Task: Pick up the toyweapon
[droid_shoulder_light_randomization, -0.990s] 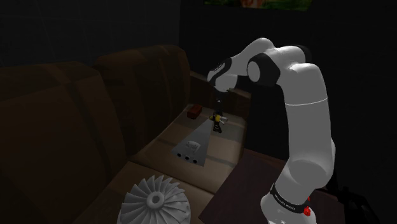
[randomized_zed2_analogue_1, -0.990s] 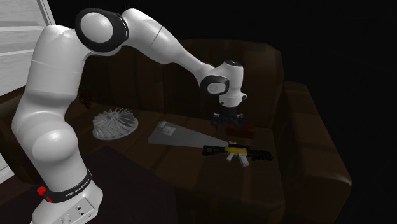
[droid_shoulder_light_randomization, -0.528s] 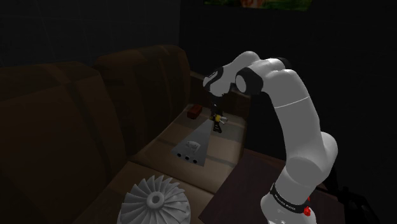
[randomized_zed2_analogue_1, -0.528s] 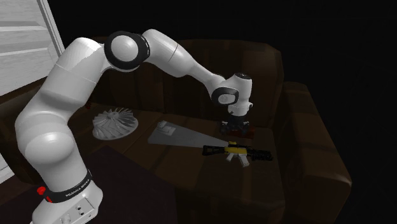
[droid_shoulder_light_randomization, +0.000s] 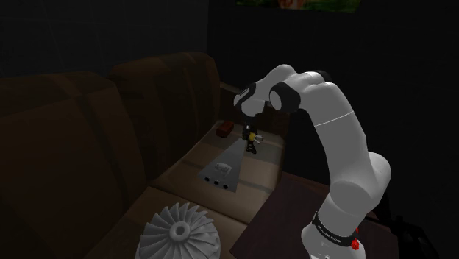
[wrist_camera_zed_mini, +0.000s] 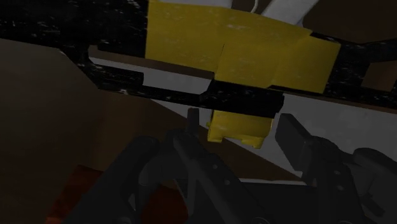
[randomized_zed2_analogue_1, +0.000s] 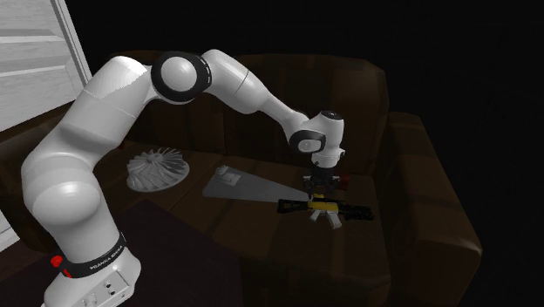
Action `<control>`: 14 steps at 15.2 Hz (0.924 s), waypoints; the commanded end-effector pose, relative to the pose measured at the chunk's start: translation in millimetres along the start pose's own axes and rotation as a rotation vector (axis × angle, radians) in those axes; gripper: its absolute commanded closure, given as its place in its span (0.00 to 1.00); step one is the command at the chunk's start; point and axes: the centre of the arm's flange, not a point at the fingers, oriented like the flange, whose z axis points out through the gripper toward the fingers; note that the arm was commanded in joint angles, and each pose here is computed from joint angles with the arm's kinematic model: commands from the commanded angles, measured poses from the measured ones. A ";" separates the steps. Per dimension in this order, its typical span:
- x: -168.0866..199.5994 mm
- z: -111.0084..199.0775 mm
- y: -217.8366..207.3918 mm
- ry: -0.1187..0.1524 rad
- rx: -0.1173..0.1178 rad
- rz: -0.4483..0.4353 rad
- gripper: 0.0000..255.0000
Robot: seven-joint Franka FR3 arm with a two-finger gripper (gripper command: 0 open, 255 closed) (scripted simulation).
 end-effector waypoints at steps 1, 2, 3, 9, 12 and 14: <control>0.0 0.6 0.1 0.000 0.000 0.000 1.00; 0.1 0.7 0.1 0.000 0.000 0.000 1.00; 0.2 0.6 0.0 0.000 0.000 0.000 1.00; -0.4 0.8 0.2 0.000 0.000 0.000 1.00; 1.0 -15.0 0.1 0.000 0.000 0.000 1.00; 1.8 -25.5 0.0 0.000 0.000 0.000 1.00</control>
